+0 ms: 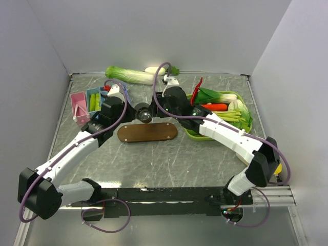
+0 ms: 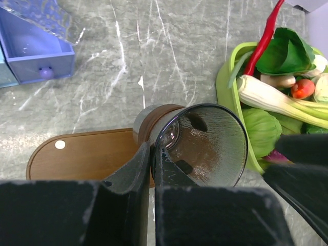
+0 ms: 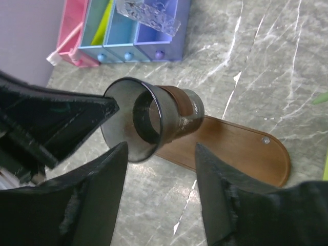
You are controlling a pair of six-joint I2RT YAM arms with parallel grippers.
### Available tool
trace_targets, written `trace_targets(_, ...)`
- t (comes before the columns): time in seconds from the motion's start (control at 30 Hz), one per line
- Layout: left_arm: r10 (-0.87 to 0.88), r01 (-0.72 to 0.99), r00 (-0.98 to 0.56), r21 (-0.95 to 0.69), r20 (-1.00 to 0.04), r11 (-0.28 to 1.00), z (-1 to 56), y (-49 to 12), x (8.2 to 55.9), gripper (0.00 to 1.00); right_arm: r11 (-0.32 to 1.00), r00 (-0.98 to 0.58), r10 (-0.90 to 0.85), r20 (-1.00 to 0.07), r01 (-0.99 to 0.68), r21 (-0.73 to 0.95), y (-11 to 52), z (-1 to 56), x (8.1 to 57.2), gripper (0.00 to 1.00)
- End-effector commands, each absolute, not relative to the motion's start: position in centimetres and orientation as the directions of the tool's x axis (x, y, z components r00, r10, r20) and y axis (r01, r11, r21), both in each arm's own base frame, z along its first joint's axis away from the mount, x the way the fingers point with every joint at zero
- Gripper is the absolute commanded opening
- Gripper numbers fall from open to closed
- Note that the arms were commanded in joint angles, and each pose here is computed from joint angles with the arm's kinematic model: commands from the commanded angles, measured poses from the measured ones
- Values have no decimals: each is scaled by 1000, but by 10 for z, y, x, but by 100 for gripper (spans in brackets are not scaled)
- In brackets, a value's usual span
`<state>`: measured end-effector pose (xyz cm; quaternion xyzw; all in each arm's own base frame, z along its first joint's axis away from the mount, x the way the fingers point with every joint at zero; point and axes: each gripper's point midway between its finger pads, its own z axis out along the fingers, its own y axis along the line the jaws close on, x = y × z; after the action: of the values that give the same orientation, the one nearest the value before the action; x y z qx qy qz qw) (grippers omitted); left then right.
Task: Prepare toiletry sets of a toothbrush and toothpaste on the tray
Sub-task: Pick up the cup from the storage box.
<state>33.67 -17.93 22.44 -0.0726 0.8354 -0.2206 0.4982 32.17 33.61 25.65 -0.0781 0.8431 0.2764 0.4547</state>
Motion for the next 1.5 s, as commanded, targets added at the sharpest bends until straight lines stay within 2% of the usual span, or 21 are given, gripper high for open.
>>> trace_targets(0.0, -411, 164, -382, -499, -827, 851, 265, -195, 347, 1, 848, -560, 129, -819, -365, 384, 345, 267, 329, 57)
trace_targets(0.37, -405, 162, -376, -490, -833, 857, 262, -201, 341, 1, 905, -568, 56, -821, -318, 282, 345, 240, 335, 50)
trace_targets(0.5, -402, 163, -378, -487, -834, 858, 261, -203, 340, 1, 906, -569, 49, -821, -320, 276, 347, 235, 337, 35)
trace_targets(0.67, -406, 197, -376, -500, -833, 843, 265, -209, 336, 1, 911, -572, 40, -819, -315, 265, 347, 228, 337, 22)
trace_targets(0.83, -392, 261, -397, -511, -830, 819, 267, -220, 330, 1, 911, -566, 39, -823, -318, 262, 346, 228, 338, 0)
trace_targets(0.87, -384, 272, -405, -510, -830, 816, 266, -222, 329, 1, 911, -565, 38, -824, -319, 261, 345, 228, 338, 0)
trace_targets(0.97, -372, 295, -417, -511, -829, 807, 266, -225, 326, 9, 910, -553, 36, -832, -325, 256, 341, 231, 338, 0)
trace_targets(1.0, -371, 297, -418, -510, -830, 807, 265, -225, 325, 20, 907, -547, 38, -836, -332, 258, 339, 233, 337, 0)
trace_targets(1.07, -378, 323, -396, -512, -837, 796, 273, -227, 325, 34, 900, -532, 29, -846, -355, 254, 338, 237, 337, 0)
trace_targets(1.1, -374, 330, -394, -509, -840, 795, 272, -227, 324, 46, 897, -525, 29, -851, -362, 254, 334, 239, 336, 0)
trace_targets(1.13, -371, 336, -390, -506, -842, 795, 274, -227, 324, 52, 894, -513, 16, -858, -377, 243, 333, 242, 336, 0)
trace_targets(1.17, -369, 342, -387, -503, -845, 794, 275, -228, 323, 62, 883, -511, 6, -860, -400, 244, 334, 243, 334, 0)
trace_targets(1.3, -339, 374, -375, -475, -863, 797, 278, -229, 322, 73, 874, -485, -47, -873, -443, 199, 326, 250, 331, 0)
trace_targets(1.47, -289, 409, -392, -447, -873, 796, 271, -235, 322, 75, 835, -494, -91, -865, -511, 204, 316, 253, 325, 0)
